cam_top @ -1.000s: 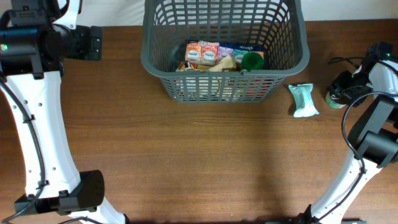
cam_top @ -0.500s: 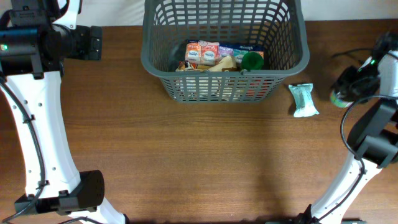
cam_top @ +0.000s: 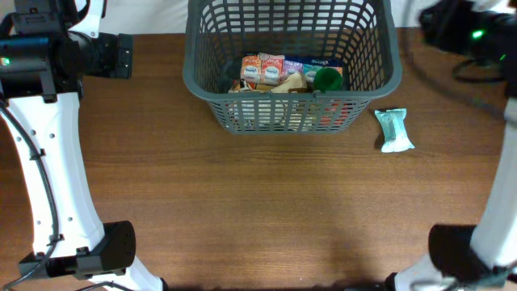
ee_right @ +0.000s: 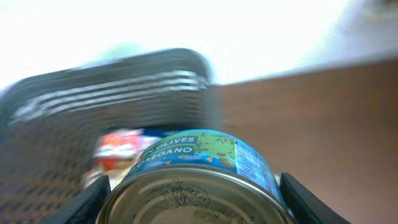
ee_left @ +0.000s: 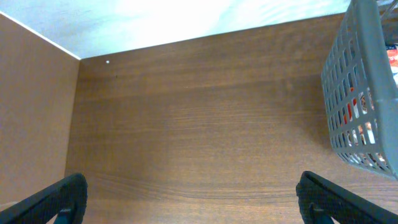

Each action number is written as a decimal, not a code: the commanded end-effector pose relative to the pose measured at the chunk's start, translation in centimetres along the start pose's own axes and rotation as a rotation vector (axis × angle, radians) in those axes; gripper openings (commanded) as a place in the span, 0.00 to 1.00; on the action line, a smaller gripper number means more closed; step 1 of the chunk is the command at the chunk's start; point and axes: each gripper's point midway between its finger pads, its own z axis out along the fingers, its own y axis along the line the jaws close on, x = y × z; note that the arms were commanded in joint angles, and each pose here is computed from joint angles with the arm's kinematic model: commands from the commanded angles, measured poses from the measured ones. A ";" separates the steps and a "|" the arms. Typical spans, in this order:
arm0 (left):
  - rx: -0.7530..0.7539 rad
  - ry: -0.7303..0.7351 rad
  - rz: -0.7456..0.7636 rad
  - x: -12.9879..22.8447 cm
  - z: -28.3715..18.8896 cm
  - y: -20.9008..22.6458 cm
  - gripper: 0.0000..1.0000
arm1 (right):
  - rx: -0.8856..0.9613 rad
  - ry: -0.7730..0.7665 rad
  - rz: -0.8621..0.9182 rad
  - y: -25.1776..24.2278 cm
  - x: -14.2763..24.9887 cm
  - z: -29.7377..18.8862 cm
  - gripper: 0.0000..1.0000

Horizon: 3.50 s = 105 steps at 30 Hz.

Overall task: Pack container
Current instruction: 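Lift the tin can with the right gripper and drop it into the basket, then move the right gripper to the mint-green wipes packet and grasp it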

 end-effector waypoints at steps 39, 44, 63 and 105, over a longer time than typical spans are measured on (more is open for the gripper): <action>0.010 0.004 -0.013 0.1 0.2 -0.2 0.99 | 0.097 -0.029 -0.270 6.4 -0.5 3.2 0.99; 0.010 0.004 -0.013 0.1 0.2 -0.2 0.99 | 0.340 -0.165 -0.028 -3.4 -3.6 -2.7 0.99; 0.010 0.004 -0.013 0.1 0.2 -0.2 0.99 | 0.094 0.619 0.376 -20.4 18.6 18.4 0.99; 0.010 0.004 -0.013 0.1 0.2 -0.2 0.99 | 0.139 0.932 0.354 -19.6 28.4 23.4 0.06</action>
